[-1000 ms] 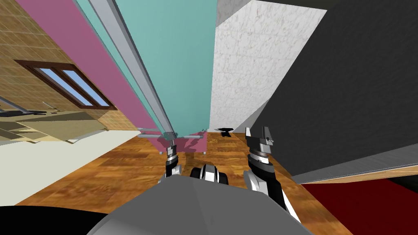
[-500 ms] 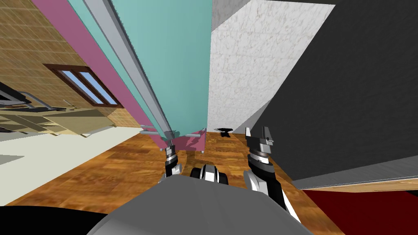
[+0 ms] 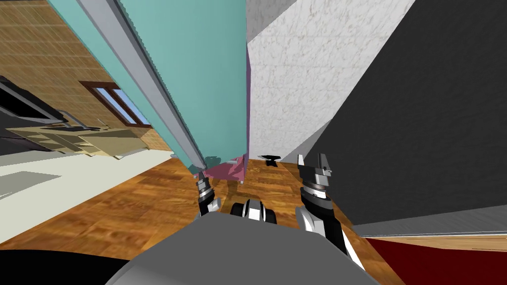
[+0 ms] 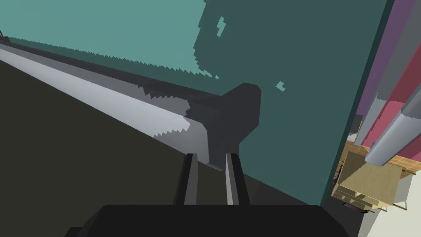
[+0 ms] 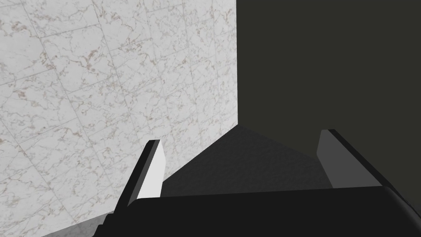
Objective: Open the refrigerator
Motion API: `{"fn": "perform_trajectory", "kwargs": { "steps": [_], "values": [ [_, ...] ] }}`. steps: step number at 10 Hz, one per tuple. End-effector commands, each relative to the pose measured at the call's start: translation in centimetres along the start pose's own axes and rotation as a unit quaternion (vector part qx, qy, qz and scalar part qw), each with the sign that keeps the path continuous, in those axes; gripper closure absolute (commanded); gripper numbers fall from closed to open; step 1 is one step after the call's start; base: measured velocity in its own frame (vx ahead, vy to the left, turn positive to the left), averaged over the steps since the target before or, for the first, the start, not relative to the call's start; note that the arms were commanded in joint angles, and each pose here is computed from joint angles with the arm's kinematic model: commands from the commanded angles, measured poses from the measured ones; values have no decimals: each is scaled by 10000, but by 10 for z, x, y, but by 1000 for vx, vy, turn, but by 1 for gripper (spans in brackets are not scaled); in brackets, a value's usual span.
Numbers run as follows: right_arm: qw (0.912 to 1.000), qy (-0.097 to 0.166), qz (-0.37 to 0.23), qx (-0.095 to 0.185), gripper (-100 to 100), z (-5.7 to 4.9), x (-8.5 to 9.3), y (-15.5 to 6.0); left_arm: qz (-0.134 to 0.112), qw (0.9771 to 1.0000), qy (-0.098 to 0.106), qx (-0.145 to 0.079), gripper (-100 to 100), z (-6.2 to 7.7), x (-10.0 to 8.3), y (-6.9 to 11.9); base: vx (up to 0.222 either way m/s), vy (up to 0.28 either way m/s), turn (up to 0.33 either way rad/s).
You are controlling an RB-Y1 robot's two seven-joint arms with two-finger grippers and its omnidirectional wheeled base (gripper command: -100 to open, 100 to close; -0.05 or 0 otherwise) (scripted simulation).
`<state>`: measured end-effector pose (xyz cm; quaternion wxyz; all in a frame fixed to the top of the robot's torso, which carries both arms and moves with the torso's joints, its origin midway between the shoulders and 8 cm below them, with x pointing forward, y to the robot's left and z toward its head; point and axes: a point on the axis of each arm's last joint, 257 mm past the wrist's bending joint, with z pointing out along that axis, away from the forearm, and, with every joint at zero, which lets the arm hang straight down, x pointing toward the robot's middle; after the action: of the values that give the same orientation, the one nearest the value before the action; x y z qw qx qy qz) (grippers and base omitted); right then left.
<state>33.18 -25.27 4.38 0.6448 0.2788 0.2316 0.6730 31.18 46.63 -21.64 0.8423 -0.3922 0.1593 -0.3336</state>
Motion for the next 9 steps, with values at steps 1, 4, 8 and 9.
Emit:
{"fn": "perform_trajectory", "kwargs": {
  "steps": [1, 4, 8, 9],
  "values": [
    [10000, 0, 0, 0, 0, 0, 0, 0, 104, 9995, -202, 232, 100, 9, -6, -11, -9, -168, 57],
    [10000, 1, -2, 1, 0, 0, 0, 0, 360, 9984, -429, -6, 100, -4, -24, -3, 19, -74, 16],
    [10000, 0, 0, 0, 0, 0, 0, 0, 656, 9946, -797, 86, 100, -2, -48, -9, 50, -239, 73],
    [10000, 0, 0, 0, 0, 0, 0, 0, 756, 9928, -920, 114, 100, -2, -55, -11, 79, -281, 83]
  ]
}}
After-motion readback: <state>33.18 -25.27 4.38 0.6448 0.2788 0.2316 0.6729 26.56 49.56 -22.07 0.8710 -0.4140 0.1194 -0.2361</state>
